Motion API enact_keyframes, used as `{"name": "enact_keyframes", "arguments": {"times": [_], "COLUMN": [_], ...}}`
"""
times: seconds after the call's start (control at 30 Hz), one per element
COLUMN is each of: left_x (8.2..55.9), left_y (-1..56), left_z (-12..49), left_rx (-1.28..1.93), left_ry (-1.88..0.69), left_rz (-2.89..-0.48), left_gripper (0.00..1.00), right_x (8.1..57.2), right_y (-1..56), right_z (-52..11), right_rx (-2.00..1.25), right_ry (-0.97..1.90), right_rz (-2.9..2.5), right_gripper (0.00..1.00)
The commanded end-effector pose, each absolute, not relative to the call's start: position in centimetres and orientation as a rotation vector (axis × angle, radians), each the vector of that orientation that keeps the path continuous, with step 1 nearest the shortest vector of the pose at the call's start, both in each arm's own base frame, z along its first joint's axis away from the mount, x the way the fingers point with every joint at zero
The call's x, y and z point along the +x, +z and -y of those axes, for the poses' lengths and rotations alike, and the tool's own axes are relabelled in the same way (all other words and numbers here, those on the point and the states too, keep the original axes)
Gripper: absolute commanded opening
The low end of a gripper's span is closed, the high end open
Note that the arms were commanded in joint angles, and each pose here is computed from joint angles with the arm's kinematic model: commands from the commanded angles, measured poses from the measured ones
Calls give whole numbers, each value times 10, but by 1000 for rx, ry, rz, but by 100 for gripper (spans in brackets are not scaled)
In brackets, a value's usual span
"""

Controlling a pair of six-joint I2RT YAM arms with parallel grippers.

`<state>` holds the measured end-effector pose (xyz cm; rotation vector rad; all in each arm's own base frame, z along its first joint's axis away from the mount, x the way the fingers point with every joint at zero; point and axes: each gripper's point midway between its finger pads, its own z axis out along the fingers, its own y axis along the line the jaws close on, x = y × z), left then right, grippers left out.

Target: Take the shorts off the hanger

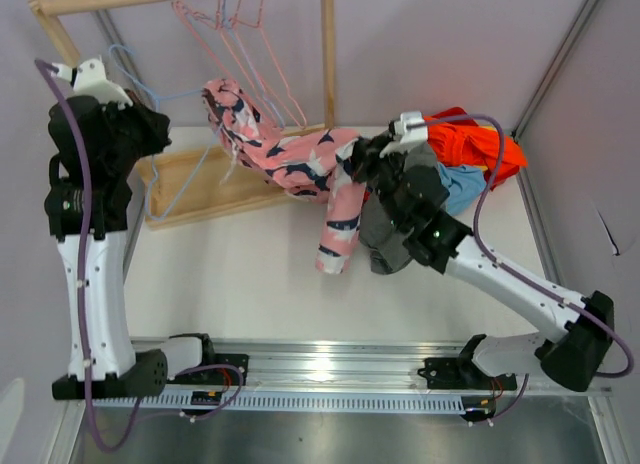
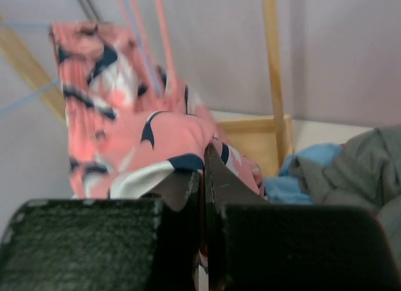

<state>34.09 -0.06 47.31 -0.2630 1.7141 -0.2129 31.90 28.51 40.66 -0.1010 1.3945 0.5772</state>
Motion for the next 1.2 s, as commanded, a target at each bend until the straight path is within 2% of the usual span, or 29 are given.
{"name": "enact_keyframes", "arguments": {"times": [0.0,0.17,0.37,0.43,0.57,0.73,0.9,1.07,1.17], "left_x": [295,266,242,242,239,225,217,219,224], "left_y": [494,483,474,457,448,455,459,461,465], "left_z": [18,49,49,39,20,67,80,77,65], "left_rx": [-205,-122,-110,-129,-166,19,76,71,37], "left_ry": [-308,-466,-443,-364,-232,-435,-483,-455,-385], "left_rz": [-1629,-1714,-1736,-1779,-1806,-1794,-1781,-1783,-1782], "left_gripper": [0,0,0,0,0,0,0,0,0], "right_x": [341,383,404,417,463,506,530,541,548], "right_y": [437,402,399,408,437,472,503,496,470], "right_z": [-308,-349,-345,-325,-245,-165,-98,-71,-63], "right_rx": [-190,-258,-227,-160,11,125,206,245,279], "right_ry": [702,690,652,596,488,374,305,272,261], "right_rz": [-1351,-1430,-1430,-1428,-1412,-1371,-1322,-1327,-1368], "right_gripper": [0,0,0,0,0,0,0,0,0]}}
